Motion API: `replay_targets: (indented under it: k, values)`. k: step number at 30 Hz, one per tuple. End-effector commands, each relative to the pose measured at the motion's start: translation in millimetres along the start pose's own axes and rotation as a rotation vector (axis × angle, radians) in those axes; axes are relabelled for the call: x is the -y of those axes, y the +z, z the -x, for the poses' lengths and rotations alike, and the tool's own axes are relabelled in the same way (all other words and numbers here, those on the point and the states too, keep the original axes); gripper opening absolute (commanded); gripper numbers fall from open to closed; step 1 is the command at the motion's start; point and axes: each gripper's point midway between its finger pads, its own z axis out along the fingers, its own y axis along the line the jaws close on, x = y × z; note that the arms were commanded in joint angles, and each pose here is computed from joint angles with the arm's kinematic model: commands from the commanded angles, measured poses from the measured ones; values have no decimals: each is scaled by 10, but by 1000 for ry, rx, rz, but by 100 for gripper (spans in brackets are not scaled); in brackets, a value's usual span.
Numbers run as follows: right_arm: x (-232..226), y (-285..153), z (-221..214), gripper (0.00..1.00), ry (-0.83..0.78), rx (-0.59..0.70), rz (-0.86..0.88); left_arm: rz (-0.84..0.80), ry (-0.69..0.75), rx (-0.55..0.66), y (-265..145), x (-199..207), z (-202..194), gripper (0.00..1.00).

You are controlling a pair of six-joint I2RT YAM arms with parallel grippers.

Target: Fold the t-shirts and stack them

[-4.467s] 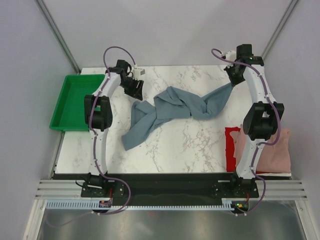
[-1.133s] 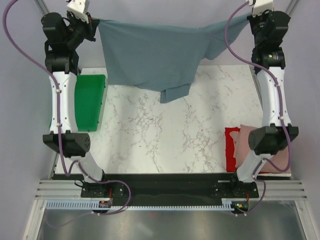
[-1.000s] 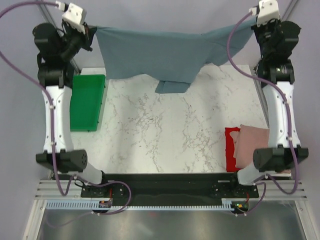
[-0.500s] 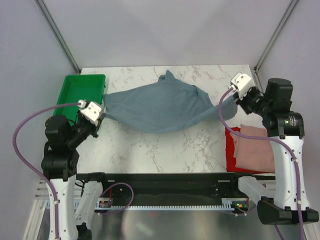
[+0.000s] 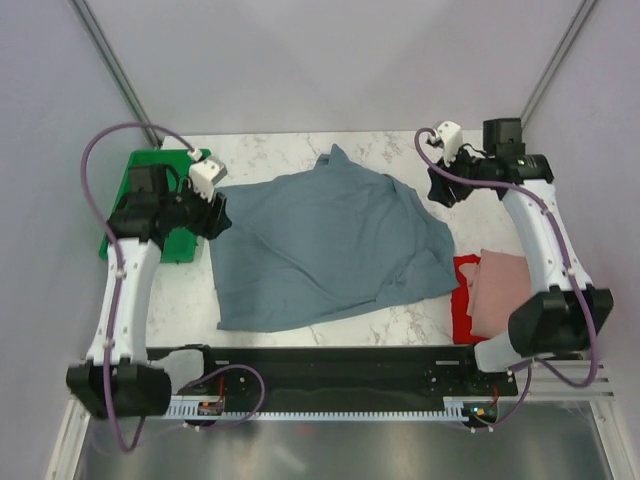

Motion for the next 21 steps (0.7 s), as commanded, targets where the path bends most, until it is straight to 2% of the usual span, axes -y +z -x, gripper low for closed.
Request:
replay_targets:
  k: [1, 3, 4, 6, 8, 9, 10, 11, 13, 15, 16, 18, 19, 21]
  values:
    - [266, 395, 296, 56, 7, 51, -15, -87, -166, -96, 379, -173, 13, 58]
    - [373, 756, 239, 56, 33, 11, 16, -82, -223, -113, 532, -337, 117, 57]
    - [482, 792, 389, 56, 20, 34, 2, -94, -276, -162, 744, -433, 19, 56]
    - [600, 1135, 335, 56, 65, -2, 21, -59, -287, -170, 873, -640, 111, 56]
    - [797, 1401, 412, 56, 94, 2, 7, -25, -345, -248, 1127, -826, -61, 54]
    - [919, 1422, 583, 56, 89, 36, -20, -11, -344, -240, 1175, -923, 10, 53]
    - [984, 1649, 475, 56, 116, 11, -9, -11, -356, -245, 1235, -954, 7, 52]
    - [1114, 1662, 642, 56, 118, 48, -45, -20, -373, -259, 1363, -1012, -25, 52]
    - [1267, 1956, 559, 58, 150, 36, -72, -22, -408, -269, 1465, -1054, -42, 52]
    - [1434, 2060, 757, 58, 151, 96, -122, -44, -425, -286, 1632, -1062, -85, 50]
    - [1440, 2276, 677, 59, 161, 84, -118, -49, -417, -299, 1679, -1054, -119, 50]
    - [1548, 2406, 809, 59, 144, 122, -170, -71, -384, -345, 1819, -950, -219, 47]
    - [1504, 2604, 728, 59, 144, 107, -159, -81, -364, -363, 1853, -921, -275, 45]
    - [1471, 2766, 754, 59, 132, 127, -158, -149, -333, -412, 1985, -635, -344, 42]
